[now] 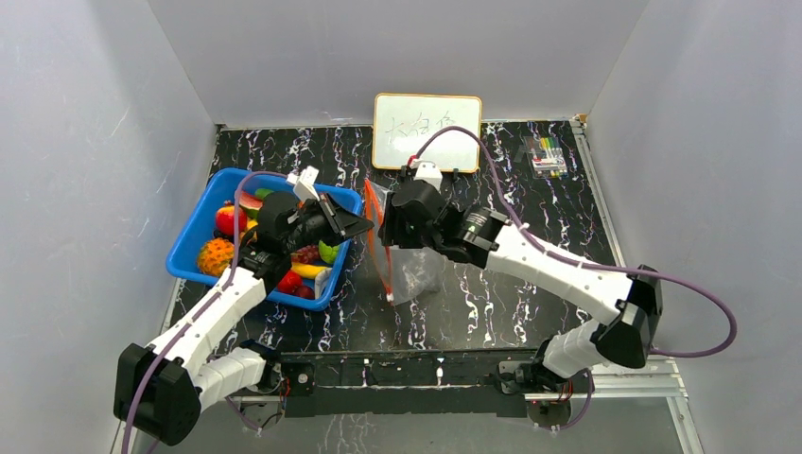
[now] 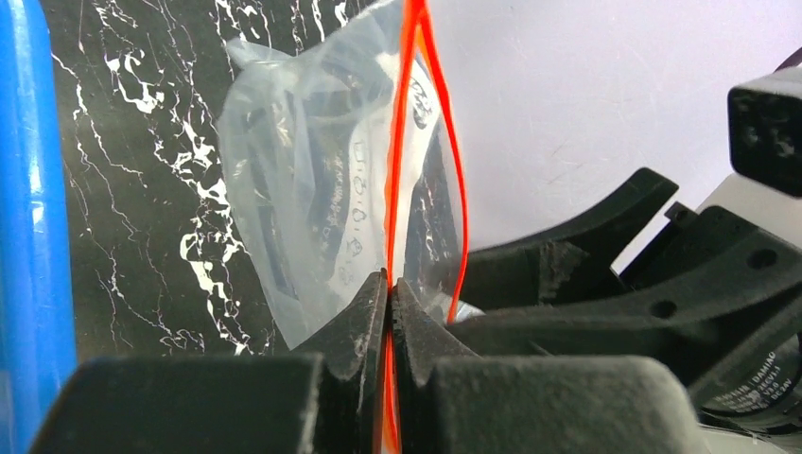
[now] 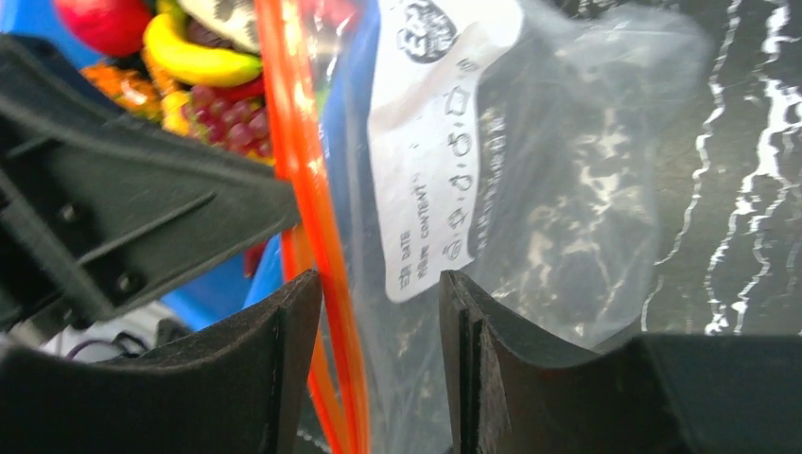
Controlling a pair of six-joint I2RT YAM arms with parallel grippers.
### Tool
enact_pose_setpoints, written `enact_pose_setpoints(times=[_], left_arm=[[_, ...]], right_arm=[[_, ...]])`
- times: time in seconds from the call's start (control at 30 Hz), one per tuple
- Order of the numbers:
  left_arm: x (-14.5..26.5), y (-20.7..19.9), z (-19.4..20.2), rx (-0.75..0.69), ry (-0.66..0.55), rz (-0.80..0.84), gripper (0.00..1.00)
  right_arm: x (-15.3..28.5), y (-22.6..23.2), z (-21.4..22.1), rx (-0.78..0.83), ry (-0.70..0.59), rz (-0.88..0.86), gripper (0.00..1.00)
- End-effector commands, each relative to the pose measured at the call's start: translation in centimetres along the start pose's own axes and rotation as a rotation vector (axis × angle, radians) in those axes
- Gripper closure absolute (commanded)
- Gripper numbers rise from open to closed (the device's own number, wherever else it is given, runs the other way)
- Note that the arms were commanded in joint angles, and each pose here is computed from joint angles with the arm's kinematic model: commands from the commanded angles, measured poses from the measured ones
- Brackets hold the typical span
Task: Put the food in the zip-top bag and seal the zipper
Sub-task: Unzip the zipper food storage bag.
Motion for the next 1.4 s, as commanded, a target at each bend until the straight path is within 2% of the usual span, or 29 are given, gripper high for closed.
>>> enact_pose_setpoints(times=[0.0, 0.17, 0.27, 0.33, 0.47, 0.57, 0.77, 0.83, 0.93, 1.03, 1.1, 1.17, 1.3, 1.33, 1.37], left_arm=[[0.7, -1.9, -0.7, -0.012, -0.006, 0.048, 1.00], [0.9, -2.2, -0.8, -0.018, -0.010, 0.054, 1.00], [1.0, -1.8, -0.6, -0.035, 0.003, 0.026, 1.00], [1.2, -1.2, -0.5, -0.045, 0.029, -0.056, 1.00], [2.0, -0.4, -0.8, -0.111, 0.083, -0.248, 1.00], [2.6, 0.2, -1.4, -0.157, 0.081, -0.379, 1.00], [2.9, 0.7, -1.9, -0.188, 0.093, -0.487, 1.00], [2.7, 0.3, -1.9, -0.185, 0.110, -0.457, 1.00], [2.2, -1.0, -2.0, -0.183, 0.116, -0.316, 1.00], [2.2, -2.2, -2.3, -0.201, 0.102, -0.214, 0.74], [2.6, -2.7, -2.3, -0.234, 0.094, -0.169, 0.53], [3.2, -3.1, -2.3, -0.258, 0.082, -0.156, 0.38], [4.7, -3.1, -2.8, -0.311, 0.021, -0.255, 0.21], [5.0, -2.8, -2.9, -0.319, 0.006, -0.305, 0.09], [5.3, -2.4, -3.0, -0.320, -0.014, -0.358, 0.03]], right_arm=[[-0.8, 0.1, -1.7, 0.061, -0.111, 0.129, 0.52], [-2.6, 0.3, -1.4, 0.106, -0.108, 0.167, 0.52], [-2.6, -0.3, -1.9, 0.143, -0.143, 0.231, 0.70], [-1.3, -0.7, -3.0, 0.169, -0.203, 0.276, 0.81], [2.8, -2.2, -5.5, 0.156, -0.371, 0.338, 0.93], [5.3, -3.7, -6.4, 0.118, -0.441, 0.378, 0.98], [5.9, -4.4, -5.9, 0.099, -0.447, 0.353, 1.00], [5.3, -4.2, -5.7, 0.110, -0.427, 0.338, 1.00], [4.5, -3.7, -5.2, 0.143, -0.385, 0.282, 1.00], [3.8, -3.8, -4.7, 0.177, -0.360, 0.279, 1.00], [3.7, -3.9, -4.6, 0.193, -0.351, 0.282, 1.00], [3.9, -3.9, -4.6, 0.198, -0.347, 0.267, 1.00], [4.4, -3.9, -4.8, 0.192, -0.354, 0.246, 1.00], [4.6, -3.9, -4.7, 0.193, -0.353, 0.244, 1.00], [4.7, -4.0, -4.7, 0.193, -0.352, 0.243, 1.00]])
Point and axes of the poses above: each gripper's point midway between its finger pads, its own x axis back along the fingers, its own y axis along the line the jaws close on, z = x × y, the point moved 9 cm from there along x, back along the fingers, and after that the axes turned 6 degrees about -x, right-handed, at the moved point
